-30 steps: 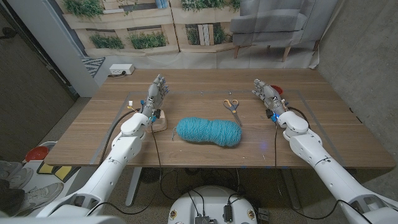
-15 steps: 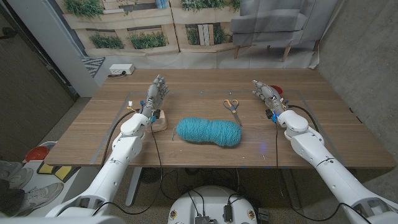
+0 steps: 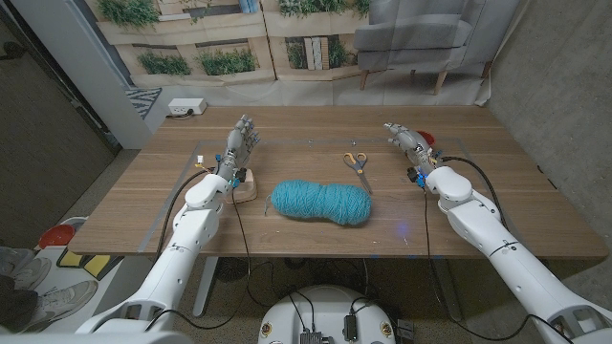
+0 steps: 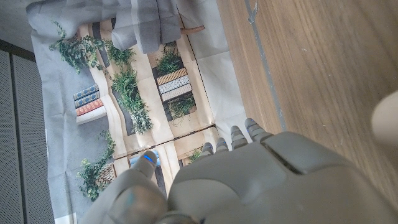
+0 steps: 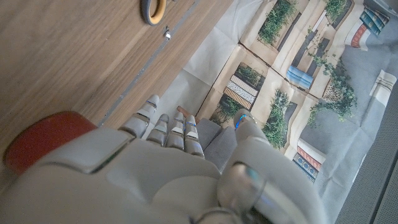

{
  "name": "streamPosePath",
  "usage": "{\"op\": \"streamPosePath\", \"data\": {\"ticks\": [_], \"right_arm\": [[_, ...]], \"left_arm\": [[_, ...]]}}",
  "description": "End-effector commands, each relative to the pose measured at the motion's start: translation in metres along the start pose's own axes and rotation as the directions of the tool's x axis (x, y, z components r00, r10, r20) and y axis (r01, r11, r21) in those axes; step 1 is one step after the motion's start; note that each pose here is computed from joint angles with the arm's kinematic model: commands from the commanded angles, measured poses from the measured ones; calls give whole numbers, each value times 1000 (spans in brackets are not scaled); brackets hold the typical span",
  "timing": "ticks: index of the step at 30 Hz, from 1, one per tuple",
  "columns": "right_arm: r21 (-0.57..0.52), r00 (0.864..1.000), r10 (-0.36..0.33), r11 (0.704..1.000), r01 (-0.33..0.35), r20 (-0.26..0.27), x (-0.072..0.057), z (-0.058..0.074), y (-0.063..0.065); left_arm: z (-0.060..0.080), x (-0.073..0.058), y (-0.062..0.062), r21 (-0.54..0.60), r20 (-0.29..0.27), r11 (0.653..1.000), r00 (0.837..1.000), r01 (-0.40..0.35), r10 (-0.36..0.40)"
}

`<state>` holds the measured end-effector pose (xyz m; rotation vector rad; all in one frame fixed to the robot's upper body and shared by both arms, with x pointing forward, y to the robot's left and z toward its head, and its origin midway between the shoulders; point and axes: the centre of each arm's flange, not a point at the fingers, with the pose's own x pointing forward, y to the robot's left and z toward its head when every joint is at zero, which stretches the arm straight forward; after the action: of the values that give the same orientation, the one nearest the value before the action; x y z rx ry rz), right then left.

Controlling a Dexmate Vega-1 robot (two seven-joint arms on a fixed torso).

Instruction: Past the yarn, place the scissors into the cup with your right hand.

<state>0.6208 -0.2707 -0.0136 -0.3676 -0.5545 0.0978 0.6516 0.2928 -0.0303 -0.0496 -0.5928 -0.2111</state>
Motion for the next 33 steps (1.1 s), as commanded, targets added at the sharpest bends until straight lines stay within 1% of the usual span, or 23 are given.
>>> {"op": "streamPosePath", "data": {"ticks": [1, 7, 15, 22, 27, 33], "right_arm": [[-103, 1000, -8, 995, 7, -13, -3, 8, 5], [-160, 1000, -12, 987, 8, -23, -4, 12, 8], [-250, 999, -24, 968, 14, -36, -6, 19, 13], [-337, 998, -44, 941, 24, -53, -8, 26, 19], [-379, 996, -70, 924, 45, -52, -9, 30, 23], [-437, 993, -107, 896, 76, -46, -11, 34, 27]], "left_arm": [[-2, 1, 0, -3, -5, 1000, 1000, 2, -2], [-2, 2, 0, -3, -4, 1000, 1000, 3, -3], [-2, 2, 1, -2, -4, 1000, 1000, 1, -1], [-3, 2, 2, -4, -8, 1000, 1000, 1, -1], [-4, 2, 2, -4, -7, 1000, 1000, 2, -2], [-4, 3, 2, -4, -9, 1000, 1000, 3, -3]]}}
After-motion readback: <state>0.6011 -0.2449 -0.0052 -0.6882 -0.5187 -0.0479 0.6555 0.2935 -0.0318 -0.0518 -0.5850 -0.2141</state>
